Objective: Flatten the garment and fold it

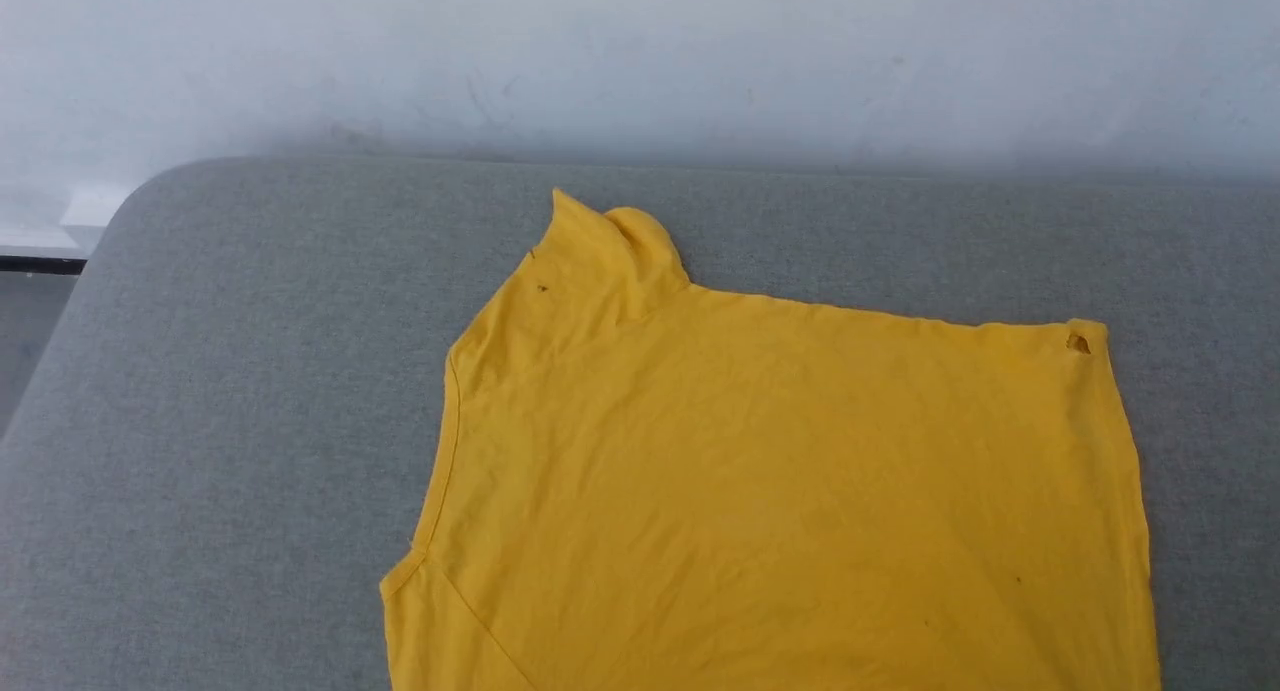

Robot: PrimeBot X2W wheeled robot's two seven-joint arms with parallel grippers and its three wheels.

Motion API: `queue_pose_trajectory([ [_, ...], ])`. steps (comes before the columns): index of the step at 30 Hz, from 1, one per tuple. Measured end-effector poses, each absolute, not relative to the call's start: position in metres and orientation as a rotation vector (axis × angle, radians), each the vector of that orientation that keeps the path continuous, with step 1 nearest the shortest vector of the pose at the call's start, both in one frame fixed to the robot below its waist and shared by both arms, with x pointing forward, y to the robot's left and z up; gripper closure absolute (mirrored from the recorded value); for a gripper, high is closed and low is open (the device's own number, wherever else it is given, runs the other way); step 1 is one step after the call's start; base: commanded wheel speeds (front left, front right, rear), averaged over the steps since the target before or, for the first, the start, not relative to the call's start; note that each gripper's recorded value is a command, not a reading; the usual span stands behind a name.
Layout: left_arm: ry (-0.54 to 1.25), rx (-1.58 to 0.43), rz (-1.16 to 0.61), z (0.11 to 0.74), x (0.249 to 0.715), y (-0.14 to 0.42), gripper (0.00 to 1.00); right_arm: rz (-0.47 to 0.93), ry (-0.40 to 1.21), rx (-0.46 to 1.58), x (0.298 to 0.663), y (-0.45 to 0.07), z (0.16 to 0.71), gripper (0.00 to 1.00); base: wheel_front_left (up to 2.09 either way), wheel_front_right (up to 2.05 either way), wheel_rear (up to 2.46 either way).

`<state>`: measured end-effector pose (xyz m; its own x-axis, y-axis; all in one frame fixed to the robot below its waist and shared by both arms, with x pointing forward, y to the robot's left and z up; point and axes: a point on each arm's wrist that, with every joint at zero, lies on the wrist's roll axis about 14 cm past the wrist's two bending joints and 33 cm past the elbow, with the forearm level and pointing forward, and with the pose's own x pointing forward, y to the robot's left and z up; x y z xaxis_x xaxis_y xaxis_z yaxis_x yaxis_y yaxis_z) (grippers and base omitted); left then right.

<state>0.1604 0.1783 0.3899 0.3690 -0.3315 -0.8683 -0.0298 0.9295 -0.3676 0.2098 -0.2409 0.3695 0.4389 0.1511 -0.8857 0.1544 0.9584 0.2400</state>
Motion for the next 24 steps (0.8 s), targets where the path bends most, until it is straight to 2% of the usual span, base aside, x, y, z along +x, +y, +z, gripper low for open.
queue_pose_trajectory([
  [4, 1.164, -0.357, -0.191, 0.395, 0.159, 0.179, 1.00, 0.003, 1.120, 0.324, 0.207, -0.236, 0.372, 1.00, 0.00, 0.00, 0.00],
  [8, 1.048, -0.336, -0.180, 0.409, 0.179, 0.184, 1.00, 0.011, 1.034, 0.314, 0.222, -0.235, 0.385, 1.00, 0.00, 0.00, 0.00],
  [18, 0.643, -0.153, -0.270, 0.469, 0.276, 0.186, 1.00, 0.056, 0.773, 0.246, 0.290, -0.237, 0.428, 1.00, 0.00, 0.00, 0.00],
  [24, 0.478, -0.051, -0.327, 0.492, 0.333, 0.184, 1.00, 0.082, 0.699, 0.196, 0.330, -0.237, 0.440, 1.00, 0.00, 0.00, 0.00],
])
